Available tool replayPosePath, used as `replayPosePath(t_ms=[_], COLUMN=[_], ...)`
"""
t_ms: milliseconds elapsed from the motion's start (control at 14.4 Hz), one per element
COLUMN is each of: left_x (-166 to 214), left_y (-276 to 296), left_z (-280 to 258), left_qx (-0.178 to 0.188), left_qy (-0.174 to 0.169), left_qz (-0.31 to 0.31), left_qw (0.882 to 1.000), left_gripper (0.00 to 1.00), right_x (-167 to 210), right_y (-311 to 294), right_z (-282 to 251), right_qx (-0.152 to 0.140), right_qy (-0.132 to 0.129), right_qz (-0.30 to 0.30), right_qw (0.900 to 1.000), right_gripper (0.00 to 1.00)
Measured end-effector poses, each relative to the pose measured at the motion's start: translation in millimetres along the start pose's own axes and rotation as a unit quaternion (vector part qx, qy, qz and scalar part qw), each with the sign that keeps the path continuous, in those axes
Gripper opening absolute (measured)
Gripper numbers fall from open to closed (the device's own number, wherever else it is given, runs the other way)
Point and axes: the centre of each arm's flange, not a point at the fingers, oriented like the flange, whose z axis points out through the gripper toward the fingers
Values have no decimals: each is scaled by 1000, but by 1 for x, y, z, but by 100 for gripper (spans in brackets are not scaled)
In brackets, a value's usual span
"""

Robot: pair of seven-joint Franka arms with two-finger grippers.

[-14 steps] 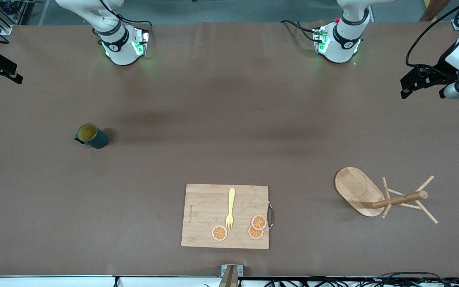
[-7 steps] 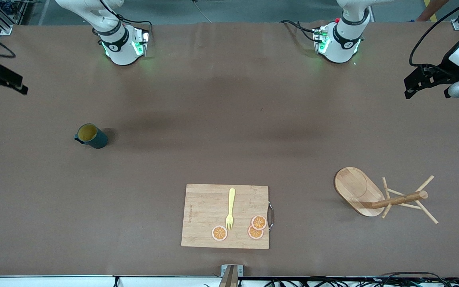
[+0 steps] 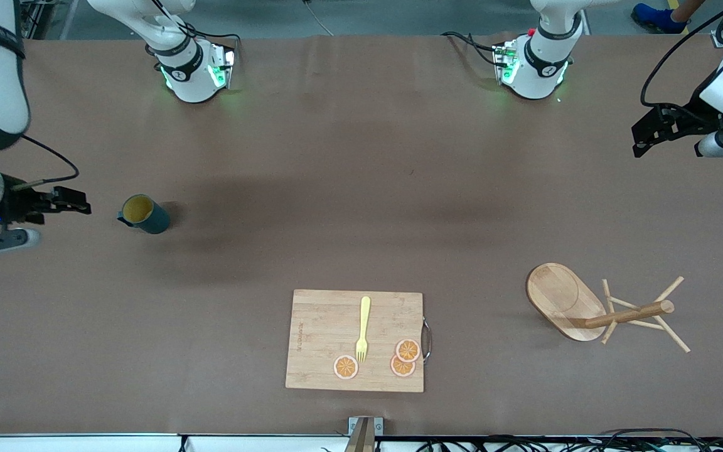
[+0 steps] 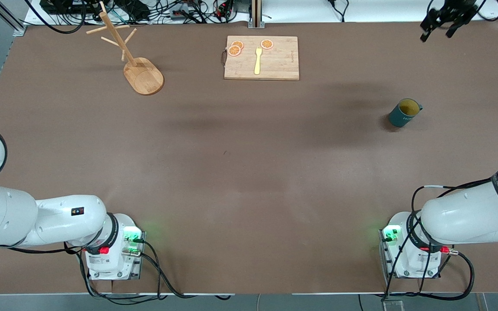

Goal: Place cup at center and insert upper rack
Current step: 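Reach the right gripper down to the teal mug rim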

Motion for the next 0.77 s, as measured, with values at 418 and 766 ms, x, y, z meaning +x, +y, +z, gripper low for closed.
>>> replayPosePath(t_ms=[418, 766], left_x=[0, 1], left_y=[0, 0], left_z=[0, 3], left_qx=[0, 0], left_qy=[0, -3], left_qz=[0, 1], left_qw=[1000, 1000], left_gripper=[100, 100], right_x=[-30, -50], right_y=[44, 32], right_z=[134, 198], right_qx=[-3, -10], right_qy=[15, 18], right_qz=[-188, -270], right_qw=[982, 963], right_gripper=[100, 100])
